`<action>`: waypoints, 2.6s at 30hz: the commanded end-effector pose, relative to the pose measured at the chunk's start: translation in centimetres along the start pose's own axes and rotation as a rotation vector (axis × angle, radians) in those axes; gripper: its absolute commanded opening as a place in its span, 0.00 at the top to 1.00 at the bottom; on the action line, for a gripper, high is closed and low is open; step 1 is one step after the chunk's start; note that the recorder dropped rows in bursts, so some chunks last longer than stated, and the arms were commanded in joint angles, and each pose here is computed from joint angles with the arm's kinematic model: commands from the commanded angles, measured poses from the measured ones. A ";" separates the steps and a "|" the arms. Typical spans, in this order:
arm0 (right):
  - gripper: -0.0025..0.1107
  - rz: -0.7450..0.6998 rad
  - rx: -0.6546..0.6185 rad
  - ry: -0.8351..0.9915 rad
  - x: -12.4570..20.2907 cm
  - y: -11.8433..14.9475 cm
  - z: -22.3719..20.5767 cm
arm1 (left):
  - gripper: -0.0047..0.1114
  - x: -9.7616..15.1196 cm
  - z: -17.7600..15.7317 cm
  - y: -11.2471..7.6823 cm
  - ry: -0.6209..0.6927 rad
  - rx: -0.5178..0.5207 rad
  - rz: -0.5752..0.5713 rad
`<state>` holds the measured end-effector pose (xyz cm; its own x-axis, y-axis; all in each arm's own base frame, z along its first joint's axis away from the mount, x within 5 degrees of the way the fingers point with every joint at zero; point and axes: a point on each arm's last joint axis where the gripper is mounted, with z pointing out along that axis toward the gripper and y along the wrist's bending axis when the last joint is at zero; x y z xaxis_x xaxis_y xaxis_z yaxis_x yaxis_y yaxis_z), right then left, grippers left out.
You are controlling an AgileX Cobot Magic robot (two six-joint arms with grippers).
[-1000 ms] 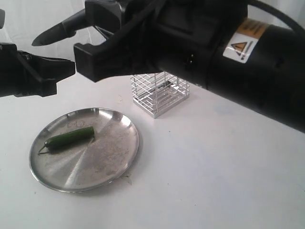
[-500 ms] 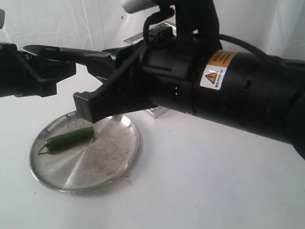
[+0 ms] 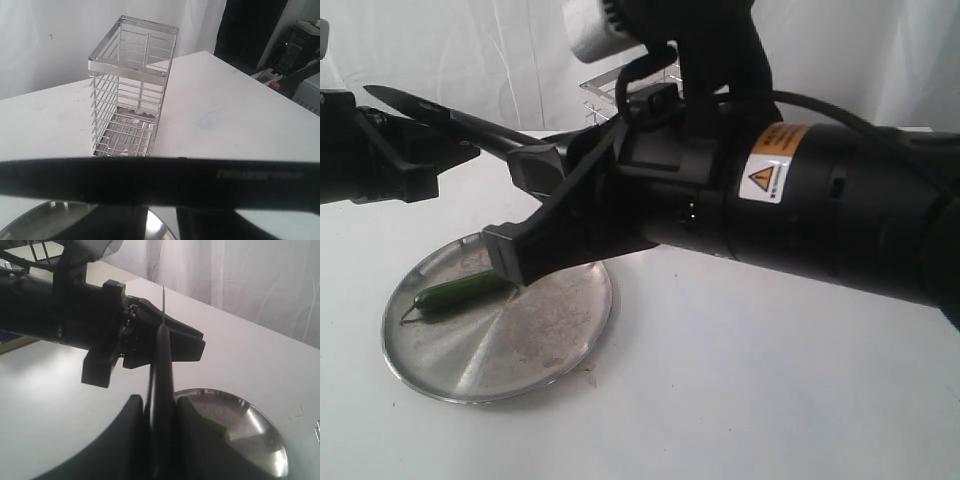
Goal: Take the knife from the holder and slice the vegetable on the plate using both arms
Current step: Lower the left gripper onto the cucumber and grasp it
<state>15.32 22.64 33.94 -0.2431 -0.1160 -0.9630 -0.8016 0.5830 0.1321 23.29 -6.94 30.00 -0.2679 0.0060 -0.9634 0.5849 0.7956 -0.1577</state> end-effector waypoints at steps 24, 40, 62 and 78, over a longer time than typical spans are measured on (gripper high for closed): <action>0.98 0.091 0.036 -0.017 0.6 -0.8 2.1 | 0.74 -0.2 0.0 -0.1 0.002 0.000 -0.003; 0.98 0.276 0.143 0.416 6.9 -4.0 5.1 | 0.63 3.8 -0.5 0.6 0.370 -0.030 0.178; 0.98 0.313 0.189 0.432 9.4 -4.9 7.7 | 0.42 10.6 8.6 6.7 0.688 -0.136 0.677; 0.98 0.307 0.189 0.365 8.4 -4.9 7.5 | 0.45 15.3 10.7 8.0 0.817 -0.094 0.569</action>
<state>20.90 25.01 22.71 -0.6838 -0.1885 -0.7049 -0.5504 0.7675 0.3287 32.47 -6.67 13.59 -0.3963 0.7945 -0.4602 0.7094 0.5831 0.3959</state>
